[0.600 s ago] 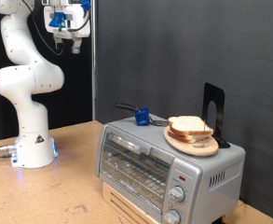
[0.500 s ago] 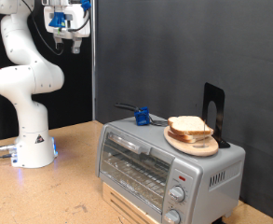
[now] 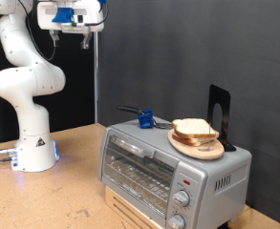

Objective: Make a piece of toast with the oven

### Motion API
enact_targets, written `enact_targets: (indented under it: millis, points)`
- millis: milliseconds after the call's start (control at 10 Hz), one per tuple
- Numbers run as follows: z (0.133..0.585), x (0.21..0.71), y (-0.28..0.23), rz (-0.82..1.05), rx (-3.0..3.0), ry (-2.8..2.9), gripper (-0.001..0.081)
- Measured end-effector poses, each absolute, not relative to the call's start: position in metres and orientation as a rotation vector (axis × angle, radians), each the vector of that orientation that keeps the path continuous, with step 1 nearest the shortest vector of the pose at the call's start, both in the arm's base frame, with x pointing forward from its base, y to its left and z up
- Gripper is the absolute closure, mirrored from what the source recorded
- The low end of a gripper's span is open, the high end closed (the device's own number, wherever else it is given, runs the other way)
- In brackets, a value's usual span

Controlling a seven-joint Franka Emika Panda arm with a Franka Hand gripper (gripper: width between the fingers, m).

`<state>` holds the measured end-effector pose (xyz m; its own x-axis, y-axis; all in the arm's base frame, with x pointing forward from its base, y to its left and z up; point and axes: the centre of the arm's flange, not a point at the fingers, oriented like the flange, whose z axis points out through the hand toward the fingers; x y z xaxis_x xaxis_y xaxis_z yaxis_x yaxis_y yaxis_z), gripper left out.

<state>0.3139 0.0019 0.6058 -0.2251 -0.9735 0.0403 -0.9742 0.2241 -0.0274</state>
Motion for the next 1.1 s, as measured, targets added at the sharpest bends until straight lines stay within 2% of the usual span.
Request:
enact_targets:
  millis: [400, 800, 1100]
  points:
    - [0.614, 0.320, 0.002, 0.091, 2.187, -2.338, -0.0003]
    - [0.617, 0.343, 0.005, 0.306, 2.591, -1.760, -0.0003]
    - [0.622, 0.337, 0.003, 0.204, 2.703, -1.838, -0.0003]
